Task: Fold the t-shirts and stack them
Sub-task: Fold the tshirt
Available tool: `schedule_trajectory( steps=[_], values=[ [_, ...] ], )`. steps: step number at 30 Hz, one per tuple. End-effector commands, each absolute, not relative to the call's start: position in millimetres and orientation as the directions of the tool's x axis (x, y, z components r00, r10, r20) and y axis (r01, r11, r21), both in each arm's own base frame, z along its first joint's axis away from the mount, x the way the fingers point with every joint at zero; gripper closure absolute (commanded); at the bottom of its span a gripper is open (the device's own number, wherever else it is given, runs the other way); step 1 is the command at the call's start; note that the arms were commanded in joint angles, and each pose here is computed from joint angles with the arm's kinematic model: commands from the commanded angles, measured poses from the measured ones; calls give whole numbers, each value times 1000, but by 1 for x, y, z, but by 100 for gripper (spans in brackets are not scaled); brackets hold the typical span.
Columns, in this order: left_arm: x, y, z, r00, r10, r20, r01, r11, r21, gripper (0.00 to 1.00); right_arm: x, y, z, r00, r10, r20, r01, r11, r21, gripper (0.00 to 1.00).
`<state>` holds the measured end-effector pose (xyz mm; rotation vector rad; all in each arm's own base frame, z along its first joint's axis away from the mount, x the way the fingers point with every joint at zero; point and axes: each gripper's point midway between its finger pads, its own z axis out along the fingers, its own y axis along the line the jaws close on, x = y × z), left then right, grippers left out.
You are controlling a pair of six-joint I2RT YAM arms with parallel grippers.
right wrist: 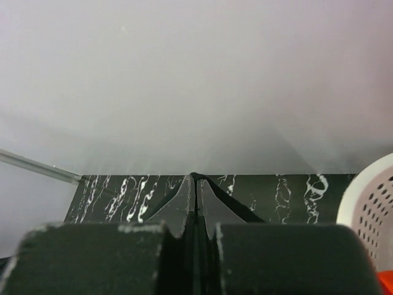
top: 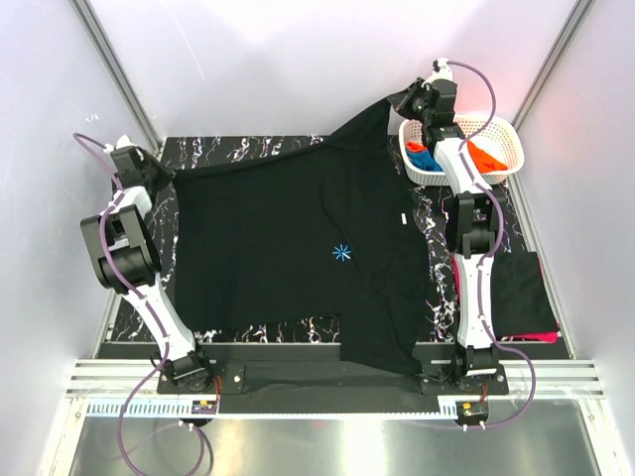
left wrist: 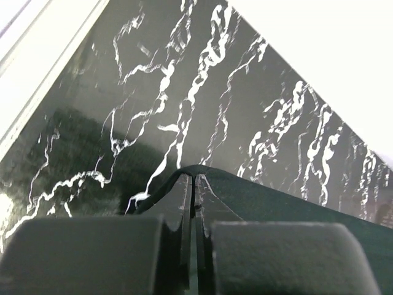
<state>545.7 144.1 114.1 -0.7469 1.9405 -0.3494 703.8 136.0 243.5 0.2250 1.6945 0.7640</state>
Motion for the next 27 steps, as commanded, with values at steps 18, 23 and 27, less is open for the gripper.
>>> schedule_trajectory(
  steps=[18,23,27],
  values=[
    [521,141,136,-403,-631,-663,-383,774,-504,100,652,152,263,-398,515,-759,-231,745,626,100],
    [492,130,130,-464,-629,-624,-403,777,-484,100,610,144,263,-433,530,-729,-164,749,642,100],
    [472,116,124,-518,-630,-579,-403,776,-485,100,587,140,265,-457,510,-728,-150,763,629,100]
  ],
)
